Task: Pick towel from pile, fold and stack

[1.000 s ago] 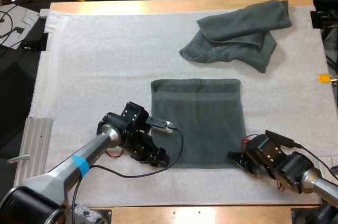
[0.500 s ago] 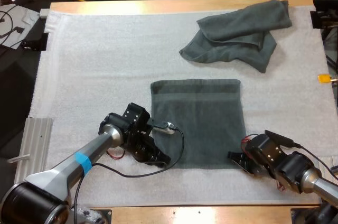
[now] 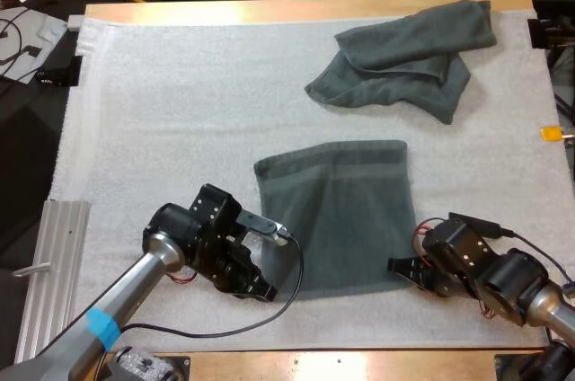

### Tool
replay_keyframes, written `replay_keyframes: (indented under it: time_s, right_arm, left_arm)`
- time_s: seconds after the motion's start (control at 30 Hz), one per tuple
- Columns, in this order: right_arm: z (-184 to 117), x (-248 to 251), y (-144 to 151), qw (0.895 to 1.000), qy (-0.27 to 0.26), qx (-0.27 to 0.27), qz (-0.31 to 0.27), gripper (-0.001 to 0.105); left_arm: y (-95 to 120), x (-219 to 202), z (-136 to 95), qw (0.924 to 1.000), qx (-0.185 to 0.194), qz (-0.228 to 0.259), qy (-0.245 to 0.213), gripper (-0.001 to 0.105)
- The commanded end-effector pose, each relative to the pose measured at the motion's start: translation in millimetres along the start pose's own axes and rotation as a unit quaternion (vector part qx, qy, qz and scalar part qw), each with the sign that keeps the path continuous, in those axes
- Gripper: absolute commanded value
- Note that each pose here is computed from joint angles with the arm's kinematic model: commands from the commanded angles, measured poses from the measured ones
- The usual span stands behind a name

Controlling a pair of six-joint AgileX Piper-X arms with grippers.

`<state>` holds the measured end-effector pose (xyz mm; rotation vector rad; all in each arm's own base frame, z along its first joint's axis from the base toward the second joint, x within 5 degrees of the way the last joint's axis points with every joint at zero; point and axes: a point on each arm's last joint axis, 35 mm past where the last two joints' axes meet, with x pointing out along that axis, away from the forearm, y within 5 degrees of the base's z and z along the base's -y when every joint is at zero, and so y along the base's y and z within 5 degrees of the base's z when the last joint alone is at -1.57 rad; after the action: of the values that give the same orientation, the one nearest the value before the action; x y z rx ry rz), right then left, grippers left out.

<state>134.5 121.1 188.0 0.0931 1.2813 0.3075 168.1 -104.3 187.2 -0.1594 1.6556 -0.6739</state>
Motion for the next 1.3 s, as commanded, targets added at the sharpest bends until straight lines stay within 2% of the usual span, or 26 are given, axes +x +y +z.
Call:
replay_keyframes:
  time_s: [0.0, 0.2, 0.3, 0.4, 0.53, 0.73, 0.8, 0.83, 0.9, 1.03, 1.13, 1.27]
  right_arm:
    - [-2.1, -2.0, -1.1, 1.000, 0.004, -0.007, 0.004, 0.000]
    - [-12.9, -24.1, -0.1, 0.999, 0.020, -0.021, 0.022, 0.000]
    - [-15.9, -26.2, 3.6, 0.999, 0.021, -0.025, 0.030, 0.000]
    - [-11.9, -23.4, 7.2, 0.999, 0.009, -0.015, 0.036, 0.000]
    - [1.6, -15.4, 11.6, 0.998, -0.024, 0.016, 0.047, 0.000]
    - [23.3, 2.9, 6.2, 0.994, -0.038, 0.081, 0.058, 0.000]
    - [21.6, 3.5, 3.6, 0.995, -0.037, 0.080, 0.050, 0.001]
    - [34.6, 9.0, -6.7, 0.990, -0.049, 0.121, 0.057, 0.001]
    - [46.3, 14.8, -16.6, 0.984, -0.058, 0.157, 0.067, 0.001]
    - [58.1, 24.8, -28.9, 0.976, -0.063, 0.195, 0.075, 0.001]
    - [63.3, 32.5, -36.4, 0.971, -0.066, 0.217, 0.073, 0.001]
    - [69.4, 40.3, -42.8, 0.967, -0.073, 0.235, 0.068, 0.001]
  left_arm:
    - [-2.8, -6.2, -7.2, 1.0000, 0.002, 0.003, 0.001, 0.000]
    - [-15.4, -24.2, -32.4, 0.9998, 0.020, 0.001, 0.003, 0.000]
    - [-16.9, -24.8, -32.0, 0.9996, 0.028, 0.001, -0.006, 0.000]
    - [-14.4, -22.6, -20.9, 0.9992, 0.025, -0.008, -0.031, 0.000]
    - [-4.8, -21.5, 1.7, 0.9960, -0.010, -0.045, -0.077, 0.000]
    - [20.0, -15.1, 29.2, 0.9865, -0.077, -0.103, -0.102, 0.000]
    - [22.2, -15.5, 27.2, 0.9869, -0.077, -0.096, -0.104, 0.000]
    - [33.9, -18.4, 35.7, 0.9801, -0.098, -0.115, -0.129, 0.000]
    - [44.6, -21.1, 43.7, 0.9729, -0.115, -0.129, -0.154, 0.000]
    - [55.6, -24.2, 54.4, 0.9616, -0.132, -0.158, -0.181, 0.000]
    - [62.9, -23.1, 61.0, 0.9554, -0.142, -0.172, -0.193, 0.001]
    - [70.9, -20.5, 67.5, 0.9515, -0.152, -0.173, -0.204, 0.001]
